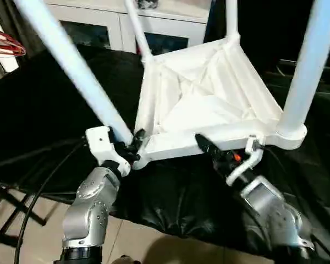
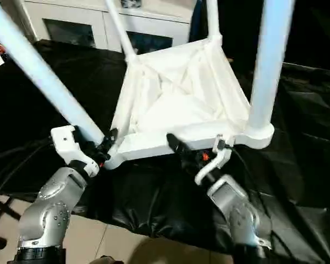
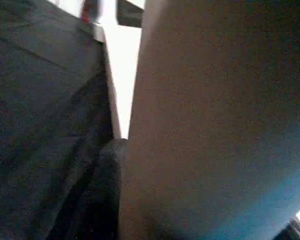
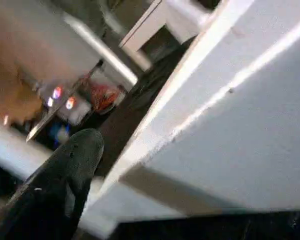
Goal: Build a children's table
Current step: Flip table
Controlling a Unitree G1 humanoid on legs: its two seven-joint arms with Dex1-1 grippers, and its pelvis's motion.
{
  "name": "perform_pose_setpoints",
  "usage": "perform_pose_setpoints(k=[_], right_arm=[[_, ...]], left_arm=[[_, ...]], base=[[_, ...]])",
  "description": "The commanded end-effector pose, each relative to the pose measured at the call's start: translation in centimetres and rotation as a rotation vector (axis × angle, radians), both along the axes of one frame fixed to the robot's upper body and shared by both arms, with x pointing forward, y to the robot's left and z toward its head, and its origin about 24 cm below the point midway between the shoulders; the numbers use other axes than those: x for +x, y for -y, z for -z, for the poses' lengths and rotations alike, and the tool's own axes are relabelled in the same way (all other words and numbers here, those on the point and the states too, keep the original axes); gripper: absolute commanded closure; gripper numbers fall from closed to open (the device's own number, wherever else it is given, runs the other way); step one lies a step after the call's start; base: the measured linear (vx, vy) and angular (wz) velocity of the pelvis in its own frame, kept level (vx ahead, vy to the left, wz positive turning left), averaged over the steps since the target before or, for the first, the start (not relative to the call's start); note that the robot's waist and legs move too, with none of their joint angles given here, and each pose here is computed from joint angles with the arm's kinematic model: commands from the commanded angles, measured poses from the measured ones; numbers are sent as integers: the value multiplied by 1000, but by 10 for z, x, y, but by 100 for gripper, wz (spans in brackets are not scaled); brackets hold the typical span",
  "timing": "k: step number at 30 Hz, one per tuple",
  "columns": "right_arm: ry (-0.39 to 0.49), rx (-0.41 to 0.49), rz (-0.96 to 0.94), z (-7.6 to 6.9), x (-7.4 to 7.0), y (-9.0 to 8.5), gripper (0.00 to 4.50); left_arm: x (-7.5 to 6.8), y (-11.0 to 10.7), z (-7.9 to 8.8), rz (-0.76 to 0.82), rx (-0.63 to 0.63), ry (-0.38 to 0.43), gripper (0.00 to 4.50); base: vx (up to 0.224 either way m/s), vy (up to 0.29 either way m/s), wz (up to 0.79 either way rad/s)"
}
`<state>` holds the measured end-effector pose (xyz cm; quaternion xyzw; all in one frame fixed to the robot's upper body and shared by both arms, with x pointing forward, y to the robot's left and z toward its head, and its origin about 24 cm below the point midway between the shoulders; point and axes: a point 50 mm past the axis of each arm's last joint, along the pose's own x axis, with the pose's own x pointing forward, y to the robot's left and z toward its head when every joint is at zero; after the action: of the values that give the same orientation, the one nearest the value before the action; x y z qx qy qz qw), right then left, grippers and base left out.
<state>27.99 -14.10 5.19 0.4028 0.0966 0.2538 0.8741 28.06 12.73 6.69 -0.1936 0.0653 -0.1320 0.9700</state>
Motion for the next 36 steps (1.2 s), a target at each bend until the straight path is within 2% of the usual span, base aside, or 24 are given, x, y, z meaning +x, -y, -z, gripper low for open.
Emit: perform_pose_setpoints(k=[1,4,8,13,15,19,20,23,24,33,35,36], right_arm=[[7,35,44,-9,9,3,0],[-26,54,83,-7,15,4,0],[-78,121,185,-8,27,9,0],[-140,193,287,-7,36,17,0],[-151,213,304,-7,38,18,29],[-151,222,305,-9,39,18,55],[-150,223,302,-9,39,18,79],[-153,233,299,-10,41,18,89],[-156,241,301,-11,42,18,113],[-152,231,281,-13,42,17,176],[-149,229,282,-14,43,18,201],[-144,225,282,-15,43,18,201]], left_arm=[[-3,11,-6,65,-59,34,228],[-3,12,-7,71,-54,42,228],[-6,14,-8,83,-34,55,228],[-9,14,-8,85,-15,63,228],[-10,15,-8,90,-13,69,228],[-12,16,-8,96,-10,73,228],[-12,16,-7,96,-8,72,228],[-12,17,-7,101,-1,75,228],[-12,17,-7,102,0,76,228],[-12,17,-5,104,-27,67,228],[-12,16,-5,111,-41,68,172],[-13,15,-5,115,-42,72,172]], base=[[0,0,0],[0,0,0],[0,0,0],[0,0,0],[0,0,0],[0,0,0],[0,0,0],[0,0,0],[0,0,0],[0,0,0],[0,0,0],[0,0,0]])
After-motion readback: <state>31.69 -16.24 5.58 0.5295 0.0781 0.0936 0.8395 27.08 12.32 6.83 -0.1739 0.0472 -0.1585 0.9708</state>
